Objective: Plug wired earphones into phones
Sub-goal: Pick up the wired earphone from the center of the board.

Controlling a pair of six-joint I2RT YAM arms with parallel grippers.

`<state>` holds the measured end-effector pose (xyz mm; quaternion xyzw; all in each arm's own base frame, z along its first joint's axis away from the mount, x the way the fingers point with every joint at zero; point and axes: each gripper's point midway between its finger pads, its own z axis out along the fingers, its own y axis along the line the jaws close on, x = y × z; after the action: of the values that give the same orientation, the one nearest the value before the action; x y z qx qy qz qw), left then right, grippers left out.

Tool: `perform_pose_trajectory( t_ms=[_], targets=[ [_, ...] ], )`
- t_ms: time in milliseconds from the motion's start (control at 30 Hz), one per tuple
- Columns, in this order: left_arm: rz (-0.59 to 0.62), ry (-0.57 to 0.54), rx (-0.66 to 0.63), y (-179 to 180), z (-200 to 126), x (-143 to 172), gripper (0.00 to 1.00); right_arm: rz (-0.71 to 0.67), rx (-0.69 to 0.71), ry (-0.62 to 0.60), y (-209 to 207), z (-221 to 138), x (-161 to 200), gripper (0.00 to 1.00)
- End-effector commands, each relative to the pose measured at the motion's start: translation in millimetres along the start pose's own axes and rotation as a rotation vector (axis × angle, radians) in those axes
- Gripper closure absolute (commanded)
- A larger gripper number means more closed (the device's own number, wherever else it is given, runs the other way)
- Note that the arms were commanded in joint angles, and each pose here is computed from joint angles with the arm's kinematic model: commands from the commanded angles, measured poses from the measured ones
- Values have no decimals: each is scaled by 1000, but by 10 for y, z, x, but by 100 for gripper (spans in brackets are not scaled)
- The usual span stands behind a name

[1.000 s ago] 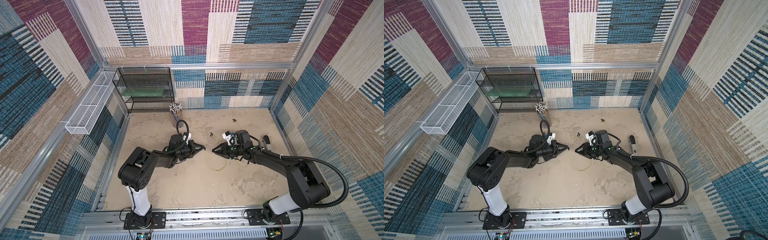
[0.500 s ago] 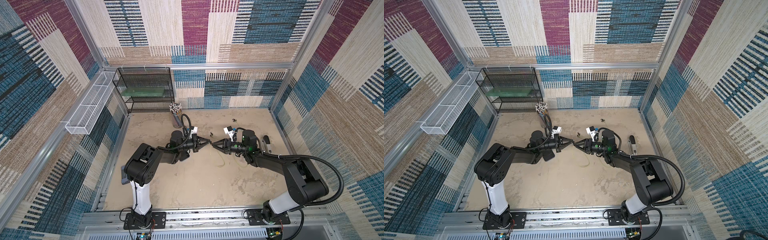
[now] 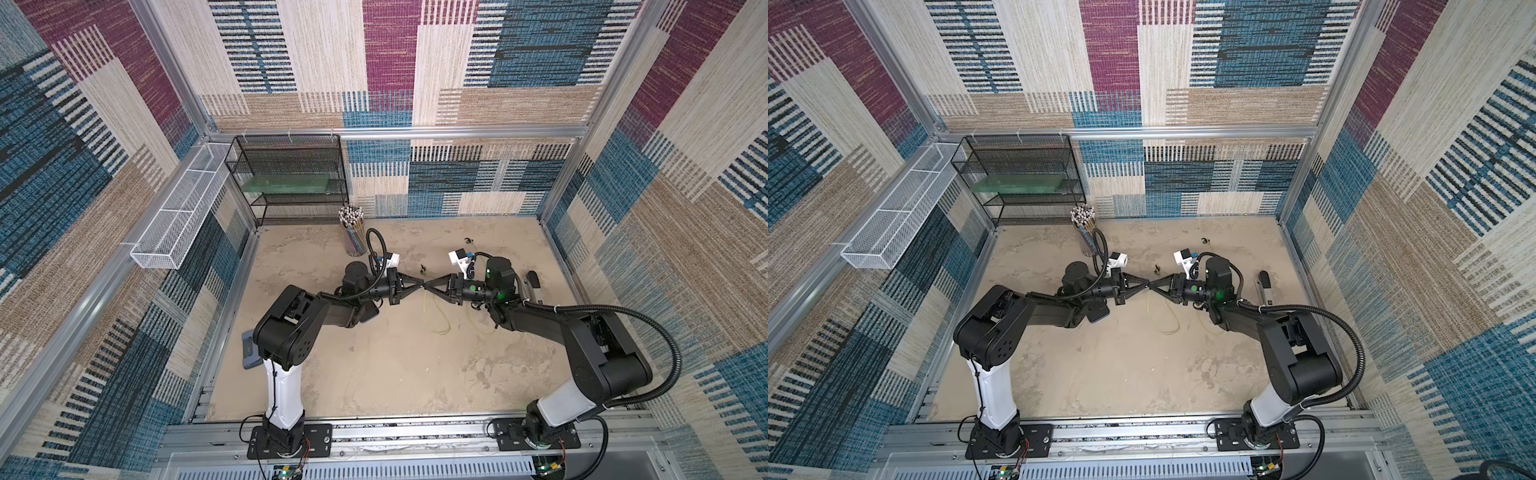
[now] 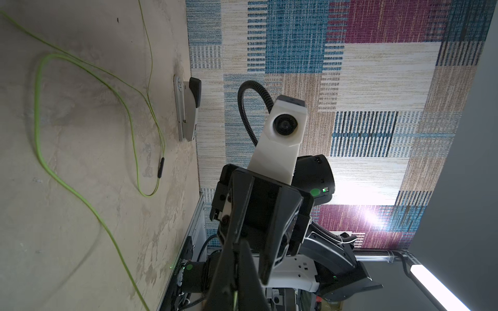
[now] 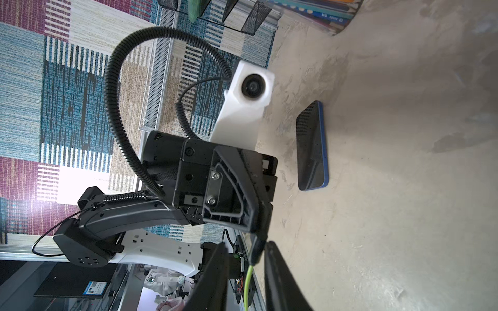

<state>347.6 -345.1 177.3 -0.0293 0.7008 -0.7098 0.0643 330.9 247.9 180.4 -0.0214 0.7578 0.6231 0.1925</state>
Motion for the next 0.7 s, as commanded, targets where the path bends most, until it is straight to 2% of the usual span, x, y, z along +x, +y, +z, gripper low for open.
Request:
perform_pose_trajectory(
  t_ms=[0,200,367,500,567,667],
  targets=[
    [48,17,35,-118,27,27,100,-24,-32,-6,80,8,-44,72],
    [42,15,33,-94,37,34,100,-19,-40,4,89,41,-26,81],
    [44,18,32,-88,36,43,100,-17,-35,-4,76,23,-25,95],
    [42,14,18,-55,30,43,100,-19,-35,-4,75,21,-25,98],
    [38,5,-7,-5,20,42,77,-21,-34,-5,73,19,-24,100],
    [53,-3,-59,53,1,46,49,-23,-32,-6,75,8,-18,100]
  ],
)
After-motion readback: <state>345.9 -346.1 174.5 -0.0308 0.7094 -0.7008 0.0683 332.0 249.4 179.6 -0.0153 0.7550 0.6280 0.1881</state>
